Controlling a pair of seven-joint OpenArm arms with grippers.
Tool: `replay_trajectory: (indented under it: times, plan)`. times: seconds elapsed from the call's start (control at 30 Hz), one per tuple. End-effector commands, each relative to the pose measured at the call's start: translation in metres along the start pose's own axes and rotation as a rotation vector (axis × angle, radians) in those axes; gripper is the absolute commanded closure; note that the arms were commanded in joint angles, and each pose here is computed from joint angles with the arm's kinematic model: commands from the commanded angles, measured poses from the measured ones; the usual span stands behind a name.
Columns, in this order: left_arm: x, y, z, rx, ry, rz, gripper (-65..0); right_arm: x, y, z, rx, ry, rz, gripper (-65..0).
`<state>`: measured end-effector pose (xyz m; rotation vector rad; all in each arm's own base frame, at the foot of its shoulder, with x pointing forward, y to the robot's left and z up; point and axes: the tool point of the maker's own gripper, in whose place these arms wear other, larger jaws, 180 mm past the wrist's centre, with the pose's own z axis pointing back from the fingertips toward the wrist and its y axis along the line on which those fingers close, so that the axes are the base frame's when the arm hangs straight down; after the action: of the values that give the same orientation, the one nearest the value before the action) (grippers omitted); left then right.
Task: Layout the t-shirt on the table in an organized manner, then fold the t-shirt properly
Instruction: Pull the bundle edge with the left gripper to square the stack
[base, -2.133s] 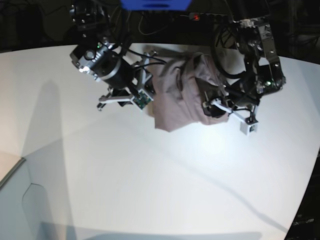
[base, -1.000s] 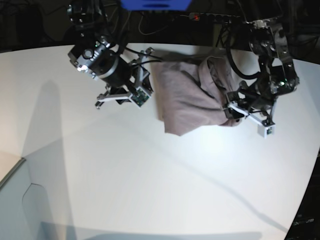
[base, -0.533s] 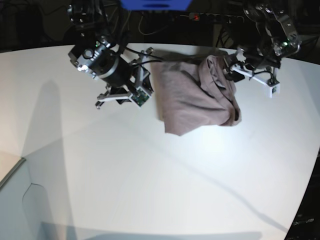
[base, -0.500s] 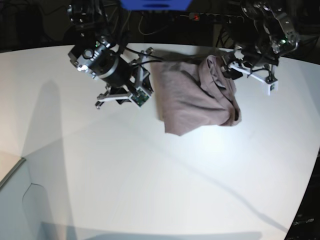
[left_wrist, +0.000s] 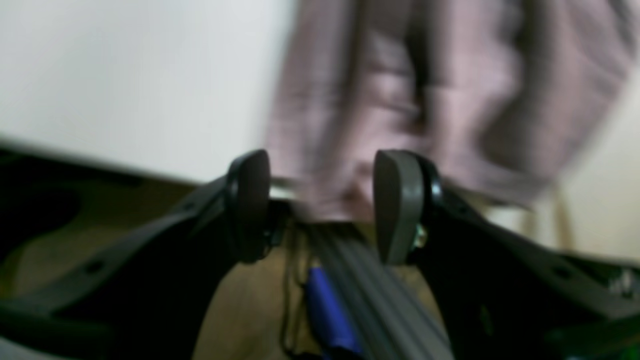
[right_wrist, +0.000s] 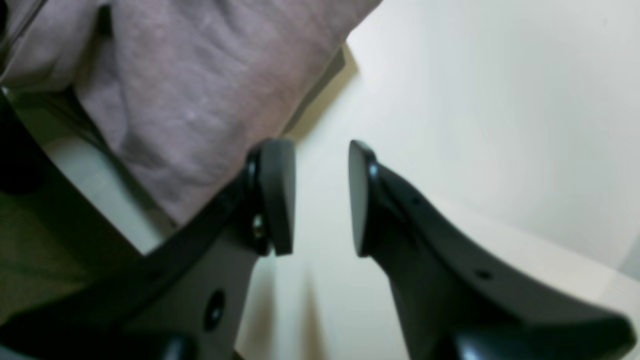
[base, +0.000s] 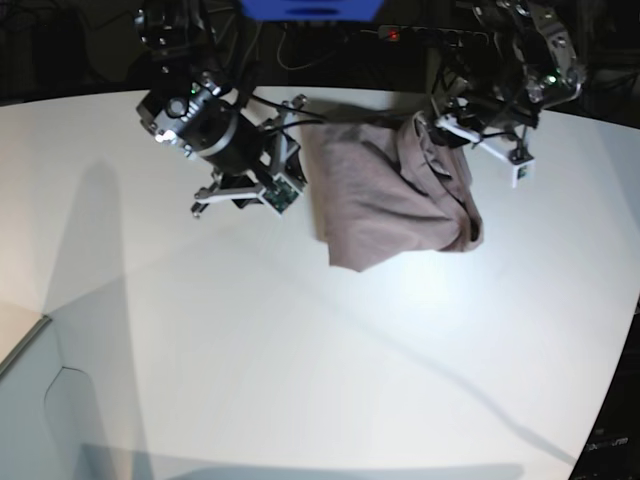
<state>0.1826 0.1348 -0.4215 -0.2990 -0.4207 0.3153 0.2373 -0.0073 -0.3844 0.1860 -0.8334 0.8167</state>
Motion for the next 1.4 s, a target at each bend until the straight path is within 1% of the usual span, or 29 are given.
replay_trajectory:
  times: [0.0, 0.1, 0.2, 0.47, 0.57, 0.6, 0.63, 0.67, 0.83, 0.9, 0.93, 1.07, 1.1, 1.2, 1.27, 1.37]
  plan:
    - [0.005, -0.005, 0.003, -0.011, -0.021, -0.009, -32.1, 0.013, -0.001, 0.002, -0.003, -0.051, -0.006, -16.6]
    - [0.005, -0.008, 0.001, -0.019, -0.017, -0.015, -32.2, 0.013, -0.001, 0.002, -0.005, -0.05, -0.007, -16.6]
    - [0.007, -0.007, 0.001, -0.015, -0.021, -0.013, -33.6, 0.012, -0.002, 0.003, -0.007, -0.049, -0.008, -16.6]
    - [0.002, 0.001, -0.004, -0.004, 0.0, -0.007, -33.4, 0.013, -0.003, 0.003, -0.009, -0.05, -0.006, -16.6]
    - [0.006, 0.004, -0.005, 0.001, -0.037, -0.004, -33.2, 0.013, -0.003, 0.003, -0.009, -0.05, -0.006, -16.6]
    - [0.005, 0.004, -0.006, 0.0, -0.039, -0.002, -32.4, 0.013, -0.004, 0.002, -0.01, -0.051, -0.005, -16.6]
    - [0.006, 0.004, -0.006, -0.001, -0.042, -0.002, -29.9, 0.013, -0.004, 0.003, -0.011, -0.051, -0.003, -16.6]
    - [0.007, 0.004, -0.005, -0.001, -0.045, -0.002, -25.9, 0.013, -0.004, 0.003, -0.011, -0.051, -0.003, -16.6]
    - [0.01, 0.003, -0.005, -0.003, -0.054, -0.005, -0.4, 0.013, -0.005, 0.003, -0.011, -0.05, -0.002, -16.6]
    - [0.013, 0.009, -0.004, 0.012, -0.056, -0.021, 0.0, 0.013, -0.005, 0.003, -0.011, -0.05, -0.002, -16.6]
    - [0.014, 0.012, -0.003, 0.018, -0.057, -0.028, -0.8, 0.014, -0.005, 0.003, -0.012, -0.051, -0.001, -16.6]
    - [0.018, 0.016, 0.0, 0.027, -0.066, -0.038, 0.0, 0.014, -0.005, 0.003, -0.012, -0.051, -0.001, -16.6]
    - [0.02, 0.022, 0.002, 0.041, -0.072, -0.039, 0.0, 0.014, -0.005, 0.003, -0.012, -0.051, -0.001, -16.6]
    - [0.022, 0.034, 0.005, 0.062, -0.08, -0.014, 0.0, 0.014, -0.005, 0.002, -0.011, -0.052, -0.001, -16.6]
    - [0.024, 0.036, 0.007, 0.05, -0.088, 0.003, 0.0, 0.014, -0.004, 0.002, -0.008, -0.053, 0.001, -16.6]
    - [0.028, 0.046, 0.013, 0.046, -0.116, 0.055, 0.0, 0.015, -0.003, 0.002, -0.006, -0.054, 0.0, -16.6]
